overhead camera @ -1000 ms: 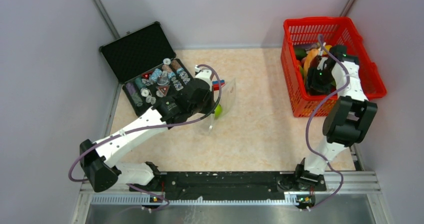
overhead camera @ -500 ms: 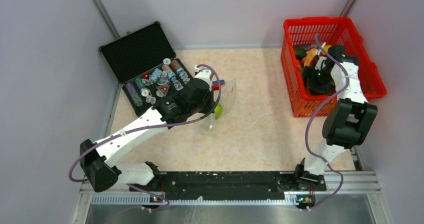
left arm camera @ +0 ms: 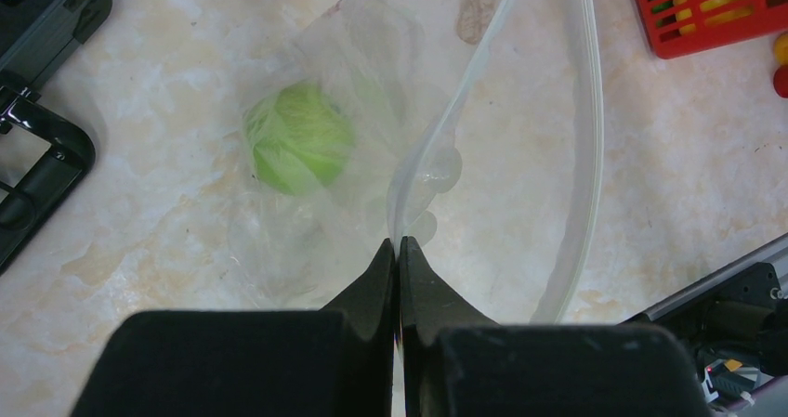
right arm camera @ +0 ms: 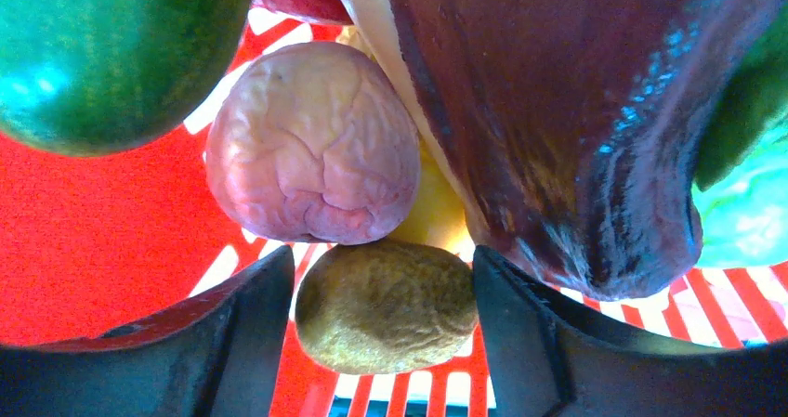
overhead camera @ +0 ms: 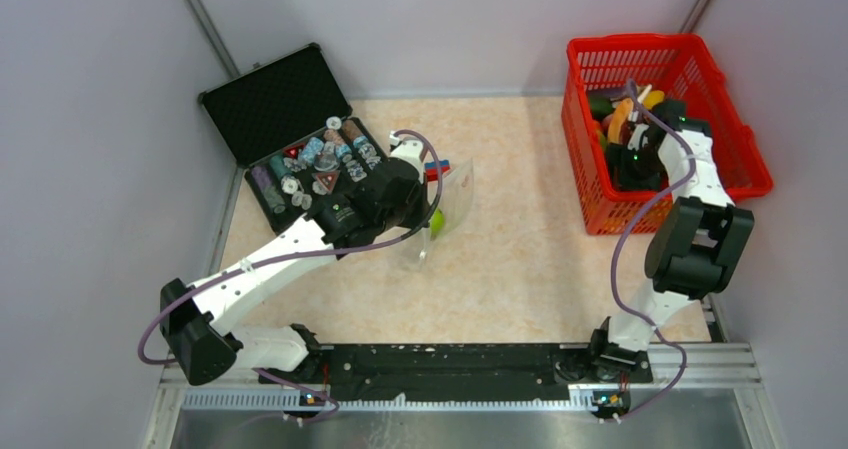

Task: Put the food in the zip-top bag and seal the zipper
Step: Pick up the fake fruit from the bin.

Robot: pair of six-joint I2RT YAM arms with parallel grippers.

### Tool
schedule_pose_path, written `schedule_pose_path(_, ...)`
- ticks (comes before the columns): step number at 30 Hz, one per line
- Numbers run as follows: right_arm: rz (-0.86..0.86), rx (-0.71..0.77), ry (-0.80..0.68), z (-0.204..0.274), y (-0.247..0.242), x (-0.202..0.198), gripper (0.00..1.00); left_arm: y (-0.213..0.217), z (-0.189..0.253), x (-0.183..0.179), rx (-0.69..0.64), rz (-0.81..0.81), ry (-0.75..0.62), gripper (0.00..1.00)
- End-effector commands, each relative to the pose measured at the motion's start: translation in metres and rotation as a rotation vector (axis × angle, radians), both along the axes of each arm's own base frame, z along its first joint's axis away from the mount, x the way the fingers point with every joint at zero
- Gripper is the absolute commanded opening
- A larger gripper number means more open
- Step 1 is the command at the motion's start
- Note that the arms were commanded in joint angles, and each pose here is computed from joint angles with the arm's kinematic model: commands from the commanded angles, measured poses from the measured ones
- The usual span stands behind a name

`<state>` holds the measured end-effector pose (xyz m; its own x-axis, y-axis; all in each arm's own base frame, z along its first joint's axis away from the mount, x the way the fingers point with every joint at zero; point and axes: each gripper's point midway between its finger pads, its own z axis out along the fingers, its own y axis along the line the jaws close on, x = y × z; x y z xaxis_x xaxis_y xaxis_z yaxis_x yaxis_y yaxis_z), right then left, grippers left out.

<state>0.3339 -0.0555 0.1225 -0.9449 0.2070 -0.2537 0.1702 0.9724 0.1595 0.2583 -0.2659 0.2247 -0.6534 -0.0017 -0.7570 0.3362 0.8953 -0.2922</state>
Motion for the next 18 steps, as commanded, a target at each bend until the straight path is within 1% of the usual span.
schedule_pose_path(1,0.013,0.036,-0.016,0.003,0.01,0.001,0.63,-0.002,0.009,0.003,-0.036,-0.003,-0.031,0.0)
schedule_pose_path(2,0.014,0.039,-0.016,0.003,0.011,0.001,0.6,-0.002,0.009,0.003,-0.036,-0.005,-0.029,0.0)
schedule_pose_path(4,0.014,0.042,-0.023,0.005,0.011,0.002,0.45,-0.002,0.008,0.003,-0.035,-0.004,-0.028,0.0)
schedule_pose_path(6,0.008,0.032,-0.031,0.009,0.01,0.001,0.41,-0.001,0.008,0.004,-0.035,-0.001,-0.03,0.0)
schedule_pose_path(7,0.01,0.032,-0.041,0.013,0.01,0.002,0.32,-0.001,0.008,0.003,-0.036,0.0,-0.03,0.0)
schedule_pose_path(9,0.009,0.033,-0.063,0.021,0.011,0.002,0.27,-0.001,0.008,0.004,-0.037,0.001,-0.03,0.0)
schedule_pose_path(10,0.008,0.031,-0.075,0.026,0.011,0.002,0.21,-0.001,0.009,0.004,-0.04,-0.001,-0.031,0.0)
schedule_pose_path(11,0.007,0.027,-0.088,0.031,0.011,0.003,0.2,-0.002,0.008,0.004,-0.041,-0.003,-0.029,0.0)
schedule_pose_path(12,0.004,0.024,-0.102,0.036,0.011,0.003,0.16,-0.003,0.007,0.003,-0.041,-0.006,-0.025,0.0)
schedule_pose_path(13,0.005,0.026,-0.117,0.041,0.012,0.004,0.06,-0.003,0.007,0.004,-0.042,-0.006,-0.024,0.0)
schedule_pose_path(16,-0.005,0.004,-0.16,0.052,0.009,0.008,0.05,-0.003,0.008,0.003,-0.047,-0.003,-0.023,0.0)
schedule_pose_path(18,-0.047,-0.012,-0.176,0.056,0.005,0.009,0.05,-0.003,0.008,0.003,-0.049,-0.001,-0.024,0.0)
